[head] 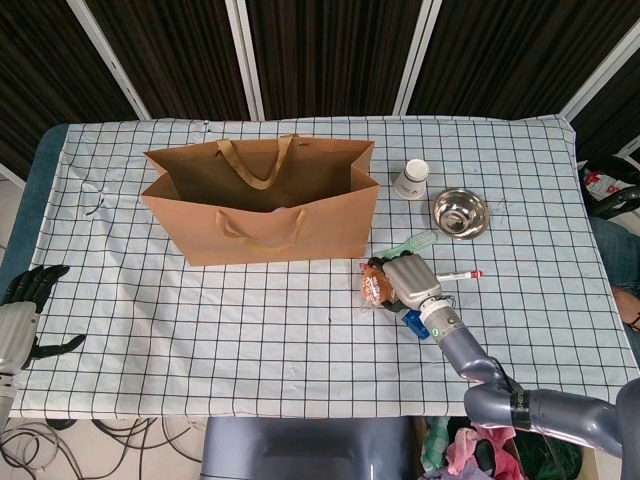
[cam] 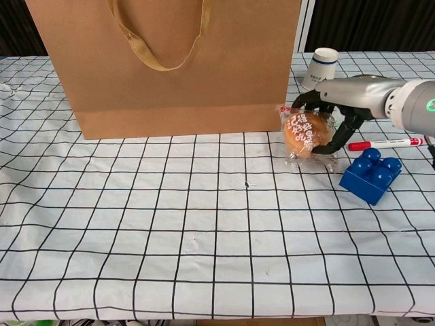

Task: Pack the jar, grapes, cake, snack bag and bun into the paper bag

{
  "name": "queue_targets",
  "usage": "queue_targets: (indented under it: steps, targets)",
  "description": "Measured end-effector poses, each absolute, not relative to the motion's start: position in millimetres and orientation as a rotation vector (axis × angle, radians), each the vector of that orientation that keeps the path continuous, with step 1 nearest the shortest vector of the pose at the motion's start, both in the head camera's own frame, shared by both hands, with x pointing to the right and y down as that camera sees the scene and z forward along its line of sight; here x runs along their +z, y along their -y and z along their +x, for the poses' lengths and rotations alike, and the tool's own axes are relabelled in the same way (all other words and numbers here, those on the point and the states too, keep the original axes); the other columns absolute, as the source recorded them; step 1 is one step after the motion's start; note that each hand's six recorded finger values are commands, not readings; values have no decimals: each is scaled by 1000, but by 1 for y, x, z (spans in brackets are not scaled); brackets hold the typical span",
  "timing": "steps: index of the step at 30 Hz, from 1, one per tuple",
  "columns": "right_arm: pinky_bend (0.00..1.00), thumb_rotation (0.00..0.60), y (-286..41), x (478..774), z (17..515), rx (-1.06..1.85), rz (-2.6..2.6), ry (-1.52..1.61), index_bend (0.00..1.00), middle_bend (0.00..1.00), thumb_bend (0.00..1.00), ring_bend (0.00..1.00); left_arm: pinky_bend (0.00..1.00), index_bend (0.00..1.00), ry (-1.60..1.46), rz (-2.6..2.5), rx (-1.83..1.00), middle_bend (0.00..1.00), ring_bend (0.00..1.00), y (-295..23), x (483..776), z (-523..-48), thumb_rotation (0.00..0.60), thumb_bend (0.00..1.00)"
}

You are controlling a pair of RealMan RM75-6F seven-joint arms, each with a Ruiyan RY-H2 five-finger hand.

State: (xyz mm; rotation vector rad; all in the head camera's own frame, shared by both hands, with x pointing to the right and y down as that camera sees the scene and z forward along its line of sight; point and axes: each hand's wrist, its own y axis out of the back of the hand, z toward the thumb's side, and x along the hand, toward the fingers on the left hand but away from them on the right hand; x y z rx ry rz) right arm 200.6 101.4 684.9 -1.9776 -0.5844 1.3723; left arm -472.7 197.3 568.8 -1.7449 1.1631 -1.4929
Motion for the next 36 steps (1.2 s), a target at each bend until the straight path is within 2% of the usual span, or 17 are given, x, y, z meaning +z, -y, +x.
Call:
queue_targets:
  steps: [8,15,21,29,36]
  targets:
    - [257,600,-87,633,219,1296,-2002,792,278,351,393,406,16,113,-1173,-1743,-1490,87,0,-197,567,-474,600,130]
    - [257,600,-57,543,257,1145,-1905,1110,288,352,390,405,16,113,-1170,-1749,-1485,87,0,-198,567,-473,600,130]
    - [257,600,-33,489,264,1012,-1830,1230,304,350,386,404,16,113,-1166,-1753,-1486,87,0,-198,568,-472,600,130]
    - [257,600,10,470,225,946,-1831,1186,310,344,386,404,16,113,-1163,-1759,-1483,87,0,-198,568,-470,600,130]
    - [257,600,51,461,164,899,-1861,1139,314,344,387,405,16,114,-1167,-1759,-1491,87,0,-196,570,-472,600,130]
